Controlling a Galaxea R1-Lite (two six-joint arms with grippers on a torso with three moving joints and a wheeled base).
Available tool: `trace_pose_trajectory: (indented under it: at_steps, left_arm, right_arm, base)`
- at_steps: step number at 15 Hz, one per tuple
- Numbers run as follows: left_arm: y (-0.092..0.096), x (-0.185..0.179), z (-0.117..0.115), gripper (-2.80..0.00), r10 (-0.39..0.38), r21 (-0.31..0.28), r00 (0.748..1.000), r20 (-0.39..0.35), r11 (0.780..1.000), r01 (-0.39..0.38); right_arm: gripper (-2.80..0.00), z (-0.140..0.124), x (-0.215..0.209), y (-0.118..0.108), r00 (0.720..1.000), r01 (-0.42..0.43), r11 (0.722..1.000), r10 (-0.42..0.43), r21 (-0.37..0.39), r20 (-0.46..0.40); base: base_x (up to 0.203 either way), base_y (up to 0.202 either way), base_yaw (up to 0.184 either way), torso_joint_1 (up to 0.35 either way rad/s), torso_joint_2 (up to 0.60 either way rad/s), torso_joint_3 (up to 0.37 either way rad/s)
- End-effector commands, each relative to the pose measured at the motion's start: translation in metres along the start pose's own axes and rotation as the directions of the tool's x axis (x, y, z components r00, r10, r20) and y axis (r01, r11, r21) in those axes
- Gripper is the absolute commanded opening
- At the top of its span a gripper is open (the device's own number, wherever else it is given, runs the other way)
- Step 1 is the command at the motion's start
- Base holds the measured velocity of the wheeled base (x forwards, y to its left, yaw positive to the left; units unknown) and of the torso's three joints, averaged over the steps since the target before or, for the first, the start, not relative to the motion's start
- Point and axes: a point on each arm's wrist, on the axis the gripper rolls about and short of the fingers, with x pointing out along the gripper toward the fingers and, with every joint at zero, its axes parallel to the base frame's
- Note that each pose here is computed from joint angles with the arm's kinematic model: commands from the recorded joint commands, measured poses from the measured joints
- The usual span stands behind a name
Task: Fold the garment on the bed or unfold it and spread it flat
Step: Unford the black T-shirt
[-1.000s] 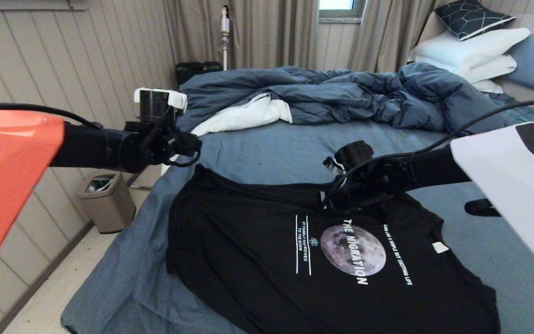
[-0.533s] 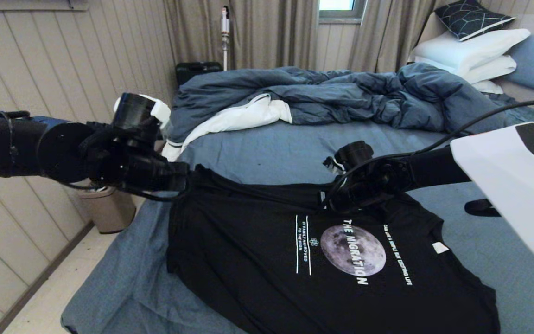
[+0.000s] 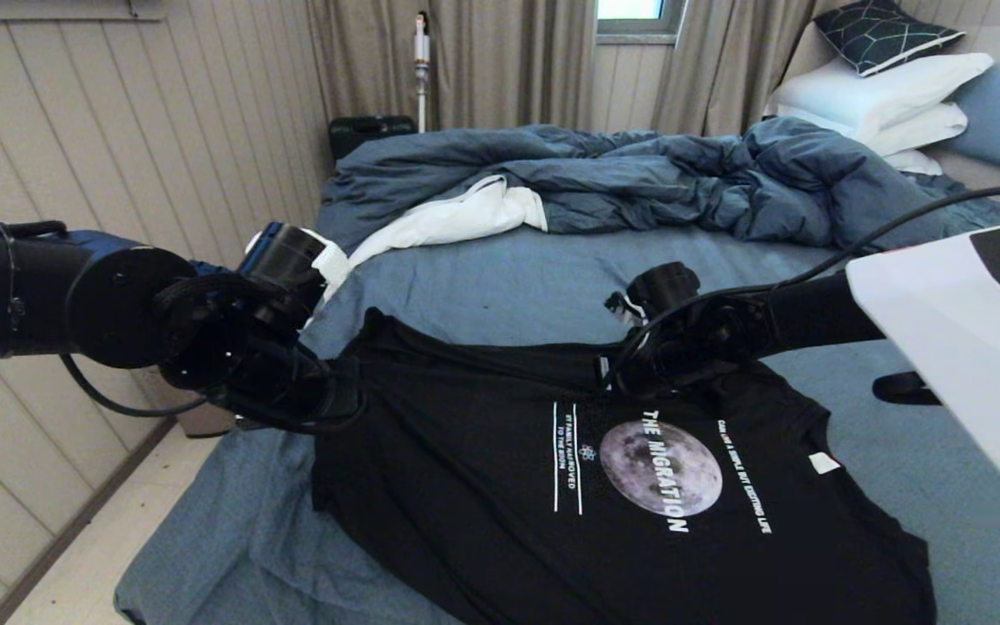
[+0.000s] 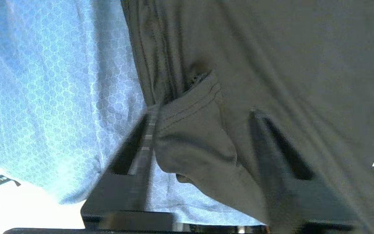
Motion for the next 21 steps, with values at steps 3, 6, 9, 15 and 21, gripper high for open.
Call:
trace_pose_trajectory:
  at_steps: [3, 6, 9, 15, 21]
  left_arm:
    - [-0.018, 0.008, -0.006, -2.80, -0.012, 0.000, 1.000, -0.028, 1.000, 0.012]
    - [-0.035, 0.024, -0.005, -2.80, 0.010, -0.034, 0.996, -0.087, 0.999, -0.013]
    - [-0.045, 0.031, -0.012, 0.00, 0.050, -0.046, 0.984, -0.173, 0.997, -0.059]
    - [-0.045, 0.042, -0.017, 0.00, 0.078, -0.091, 0.976, -0.204, 0.991, -0.098]
    - [-0.042, 0.046, -0.017, -2.80, 0.099, -0.091, 0.973, -0.208, 0.989, -0.120]
  right_arm:
    - [-2.80, -0.001, 0.001, 0.000, 1.000, -0.001, 1.000, 0.001, 0.001, -0.004]
    - [-2.80, 0.000, 0.001, 0.000, 1.000, -0.003, 1.000, 0.003, 0.002, -0.003]
    - [-2.80, -0.001, 0.002, 0.000, 1.000, -0.002, 1.000, 0.002, 0.003, -0.006]
    - [-2.80, -0.002, 0.004, 0.000, 1.000, -0.002, 1.000, 0.002, 0.004, -0.012]
    - [-2.80, -0.003, 0.006, -0.001, 1.000, -0.001, 1.000, 0.001, 0.007, -0.017]
  base:
    - [0.000, 0.000, 0.000, 0.000, 0.00, 0.000]
    - [0.000, 0.000, 0.000, 0.000, 0.00, 0.000]
    - [0.000, 0.000, 0.000, 0.000, 0.00, 0.000]
    - [0.000, 0.000, 0.000, 0.000, 0.00, 0.000]
    - [0.000, 0.000, 0.000, 0.000, 0.00, 0.000]
